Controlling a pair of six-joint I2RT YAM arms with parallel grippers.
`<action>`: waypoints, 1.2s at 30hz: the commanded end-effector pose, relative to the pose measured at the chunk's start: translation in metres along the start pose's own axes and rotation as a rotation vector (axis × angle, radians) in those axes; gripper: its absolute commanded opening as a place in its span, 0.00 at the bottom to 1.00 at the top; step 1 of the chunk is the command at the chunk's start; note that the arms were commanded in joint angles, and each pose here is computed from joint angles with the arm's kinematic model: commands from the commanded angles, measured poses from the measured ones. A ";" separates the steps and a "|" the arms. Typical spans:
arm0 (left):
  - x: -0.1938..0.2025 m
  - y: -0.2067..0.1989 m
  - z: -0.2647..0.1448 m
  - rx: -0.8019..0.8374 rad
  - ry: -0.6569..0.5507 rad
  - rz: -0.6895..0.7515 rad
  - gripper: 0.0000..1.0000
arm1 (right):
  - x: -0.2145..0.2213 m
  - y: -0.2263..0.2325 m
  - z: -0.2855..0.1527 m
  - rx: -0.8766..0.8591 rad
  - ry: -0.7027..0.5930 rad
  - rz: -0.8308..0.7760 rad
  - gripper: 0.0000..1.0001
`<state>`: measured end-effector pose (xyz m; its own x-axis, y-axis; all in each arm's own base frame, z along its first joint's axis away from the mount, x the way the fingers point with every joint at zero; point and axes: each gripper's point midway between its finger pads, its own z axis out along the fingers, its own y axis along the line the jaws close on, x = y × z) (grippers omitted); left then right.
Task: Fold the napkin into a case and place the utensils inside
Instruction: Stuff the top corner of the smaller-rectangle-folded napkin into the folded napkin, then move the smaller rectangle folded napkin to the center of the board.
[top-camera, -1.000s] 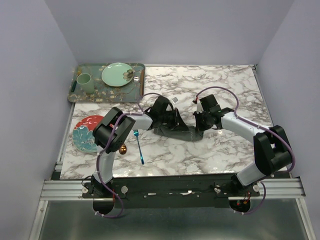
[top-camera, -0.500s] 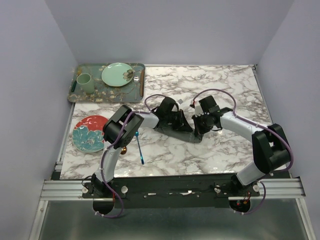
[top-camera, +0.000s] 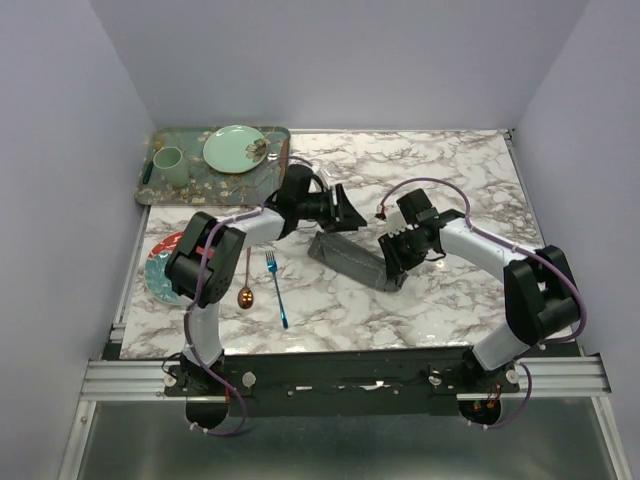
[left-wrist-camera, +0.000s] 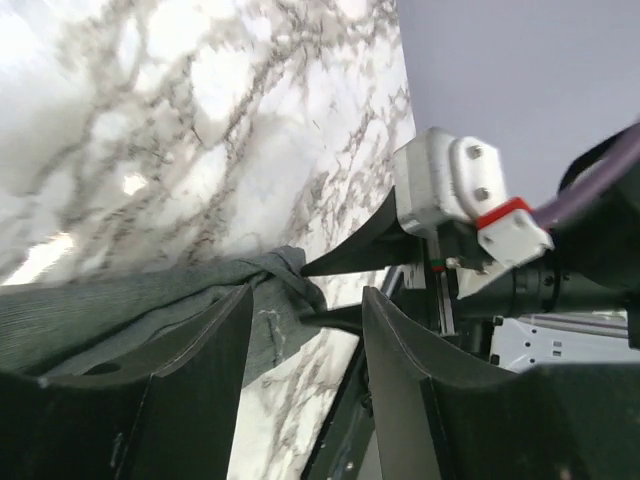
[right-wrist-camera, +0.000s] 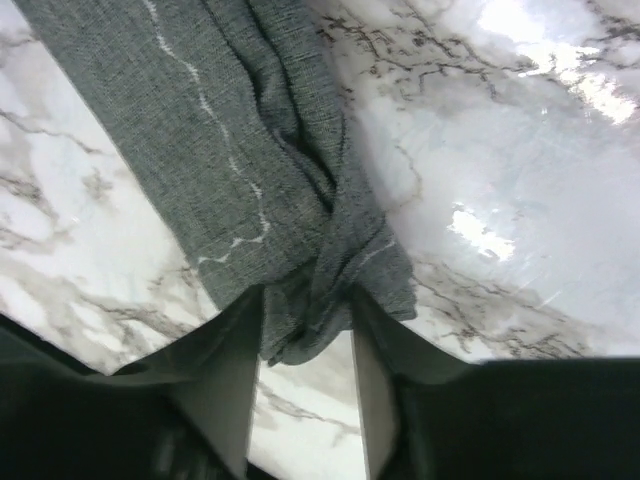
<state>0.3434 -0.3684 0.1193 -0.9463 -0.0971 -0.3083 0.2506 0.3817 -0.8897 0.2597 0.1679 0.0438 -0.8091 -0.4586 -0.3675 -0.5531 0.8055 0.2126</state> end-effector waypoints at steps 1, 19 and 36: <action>-0.016 -0.006 -0.045 -0.015 0.028 0.248 0.56 | -0.012 0.016 -0.018 -0.094 -0.027 -0.045 0.60; 0.028 0.029 -0.148 -0.086 0.279 1.089 0.51 | -0.141 0.017 0.030 -0.254 -0.142 -0.031 0.55; 0.063 0.042 -0.157 -0.005 0.448 1.392 0.44 | -0.102 0.060 0.070 -0.478 -0.003 -0.030 0.24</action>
<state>0.2659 -0.2088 0.1198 -0.0440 0.6096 -0.7915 0.9990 0.0330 -0.0301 0.3525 0.2749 0.0393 -0.7917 -0.4403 -0.4235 -0.6104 0.5991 0.5182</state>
